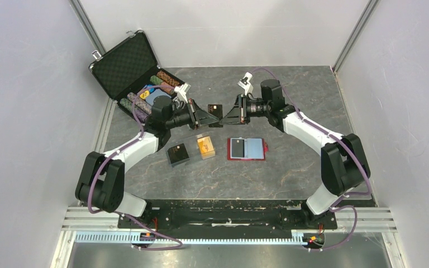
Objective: Put the credit cards into the card holder
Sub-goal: Insert the credit card into the card holder.
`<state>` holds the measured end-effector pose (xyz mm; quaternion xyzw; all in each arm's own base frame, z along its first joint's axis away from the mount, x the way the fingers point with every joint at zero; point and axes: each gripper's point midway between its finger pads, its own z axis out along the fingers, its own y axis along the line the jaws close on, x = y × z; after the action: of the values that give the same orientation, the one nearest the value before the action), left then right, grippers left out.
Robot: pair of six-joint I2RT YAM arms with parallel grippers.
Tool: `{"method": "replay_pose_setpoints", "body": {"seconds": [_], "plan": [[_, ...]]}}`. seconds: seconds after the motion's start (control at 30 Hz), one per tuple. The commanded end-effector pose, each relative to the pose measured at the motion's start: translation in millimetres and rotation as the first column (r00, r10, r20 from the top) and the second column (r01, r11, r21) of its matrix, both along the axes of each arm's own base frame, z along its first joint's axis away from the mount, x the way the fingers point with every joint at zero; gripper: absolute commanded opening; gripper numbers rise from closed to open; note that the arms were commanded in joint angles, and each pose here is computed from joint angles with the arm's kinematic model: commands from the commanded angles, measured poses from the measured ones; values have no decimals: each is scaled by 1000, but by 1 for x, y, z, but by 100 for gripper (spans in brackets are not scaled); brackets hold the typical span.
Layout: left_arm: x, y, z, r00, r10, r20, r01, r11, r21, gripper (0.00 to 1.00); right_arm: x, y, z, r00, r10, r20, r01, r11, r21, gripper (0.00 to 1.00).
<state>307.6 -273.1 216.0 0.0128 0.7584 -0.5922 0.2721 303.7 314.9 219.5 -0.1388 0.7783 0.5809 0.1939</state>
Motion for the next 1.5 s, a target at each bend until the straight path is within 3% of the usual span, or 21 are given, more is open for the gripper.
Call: {"method": "replay_pose_setpoints", "body": {"seconds": [0.0,0.13,0.2,0.33,0.57,0.73,0.8,0.87,0.97,1.03,1.23,1.33,1.47], "plan": [[5,-10,31,997,-18,69,23,997,-72,2,-6,2,27,997,29,75,-34,998,61,22],[2,-10,34,997,-29,75,35,997,-72,2,4,-12,29,995,-29,95,23,998,62,52],[-1,-10,34,996,-41,75,46,996,-71,2,9,-18,35,992,-51,113,43,996,76,63],[-9,-11,35,994,-75,78,81,994,-74,2,13,-24,41,991,-62,119,50,993,107,66],[-25,-20,40,985,-150,85,158,983,-96,2,5,-19,55,997,-38,62,21,967,255,52],[-33,-29,42,978,-193,82,202,973,-115,2,0,-11,55,999,-7,38,-4,959,282,45],[-35,-33,42,975,-210,77,218,969,-116,3,0,-9,58,999,-1,40,-11,956,294,33],[-36,-35,42,973,-216,75,224,968,-116,14,0,-9,61,999,0,40,-12,951,309,1],[-35,-33,40,977,-199,78,207,973,-104,42,3,-8,58,999,-9,47,-5,957,290,0],[-33,-31,34,982,-174,67,178,982,-68,52,9,-9,48,999,-36,35,26,971,239,0],[-21,-12,20,997,-37,72,31,997,77,53,18,-16,33,995,-78,57,70,987,142,0],[-19,-8,22,996,-12,84,6,998,68,51,17,-17,32,996,-78,54,70,988,140,0],[-23,-16,29,993,-78,83,77,997,16,46,15,-18,30,996,-71,50,64,988,140,0]]}}
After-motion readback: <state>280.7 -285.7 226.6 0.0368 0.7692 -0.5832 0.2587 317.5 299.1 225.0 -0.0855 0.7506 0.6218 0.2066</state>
